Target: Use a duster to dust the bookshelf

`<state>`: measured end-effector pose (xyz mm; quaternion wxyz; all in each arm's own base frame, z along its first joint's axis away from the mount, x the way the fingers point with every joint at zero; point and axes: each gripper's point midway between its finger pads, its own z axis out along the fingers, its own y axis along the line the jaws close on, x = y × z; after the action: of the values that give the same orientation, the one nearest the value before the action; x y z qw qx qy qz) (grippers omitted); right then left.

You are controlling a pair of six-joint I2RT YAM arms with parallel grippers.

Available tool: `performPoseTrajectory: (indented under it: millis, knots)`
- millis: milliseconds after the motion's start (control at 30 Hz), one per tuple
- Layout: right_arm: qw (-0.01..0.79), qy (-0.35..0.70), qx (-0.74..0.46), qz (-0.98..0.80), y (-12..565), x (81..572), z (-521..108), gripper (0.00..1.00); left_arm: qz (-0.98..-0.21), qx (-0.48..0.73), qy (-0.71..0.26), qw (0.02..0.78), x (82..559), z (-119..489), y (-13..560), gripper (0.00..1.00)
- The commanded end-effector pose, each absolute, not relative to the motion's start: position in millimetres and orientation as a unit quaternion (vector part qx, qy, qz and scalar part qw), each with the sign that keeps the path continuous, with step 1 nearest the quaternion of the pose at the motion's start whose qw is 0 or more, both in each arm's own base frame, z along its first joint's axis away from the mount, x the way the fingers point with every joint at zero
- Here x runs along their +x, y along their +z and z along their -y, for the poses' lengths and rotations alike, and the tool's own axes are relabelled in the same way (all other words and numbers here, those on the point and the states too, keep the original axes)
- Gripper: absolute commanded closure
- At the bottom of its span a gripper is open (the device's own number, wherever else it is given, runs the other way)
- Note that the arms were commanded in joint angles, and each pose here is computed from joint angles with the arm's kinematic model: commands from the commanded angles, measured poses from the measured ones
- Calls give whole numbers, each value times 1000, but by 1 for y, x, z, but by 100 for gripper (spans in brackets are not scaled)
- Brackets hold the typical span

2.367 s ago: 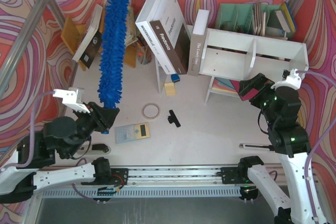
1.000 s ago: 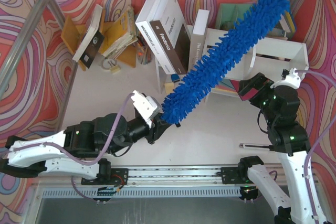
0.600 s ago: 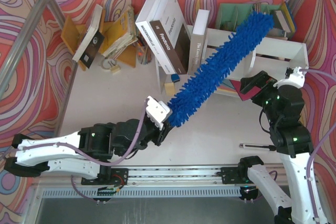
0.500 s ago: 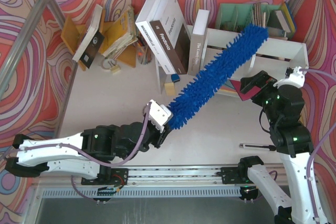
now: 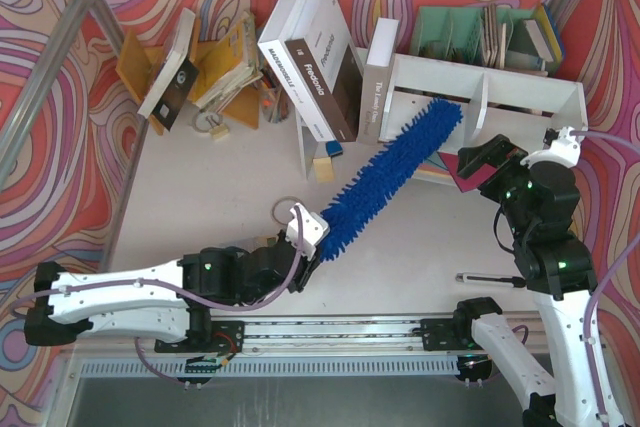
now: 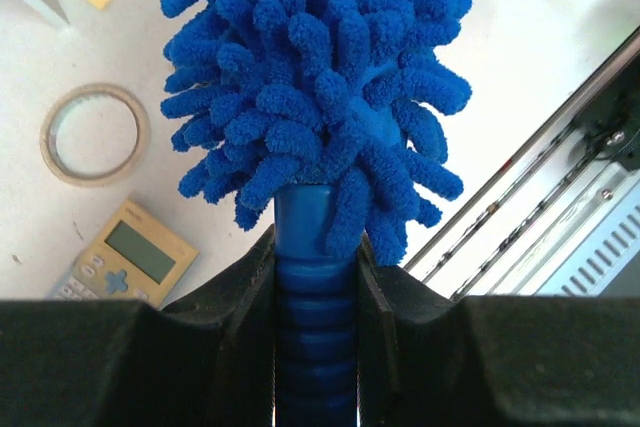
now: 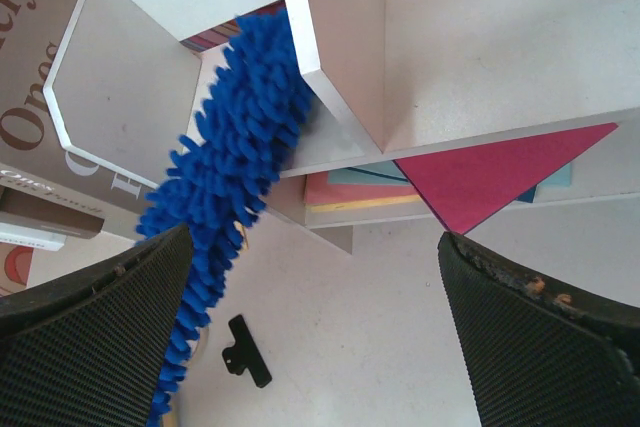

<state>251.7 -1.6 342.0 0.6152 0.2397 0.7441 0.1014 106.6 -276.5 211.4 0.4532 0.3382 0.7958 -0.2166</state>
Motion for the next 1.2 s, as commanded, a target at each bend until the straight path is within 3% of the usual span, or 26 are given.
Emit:
performPoseTrajectory:
  millis: [0,433,800,1167]
  knots:
    - [620,100,237,-741,344,252,2,1,-802,301,-245,454,107,283,208,100]
    - [616,101,241,-743,337,252,2,1,-797,358,-261,411,76,325,206,100]
    - [613,105,239,-746,333,251,0,1,-798,240,-214,510,116,256,242,100]
    - [617,105,241,-742,339,248,1,1,-799,310,-240,455,94,324,223,100]
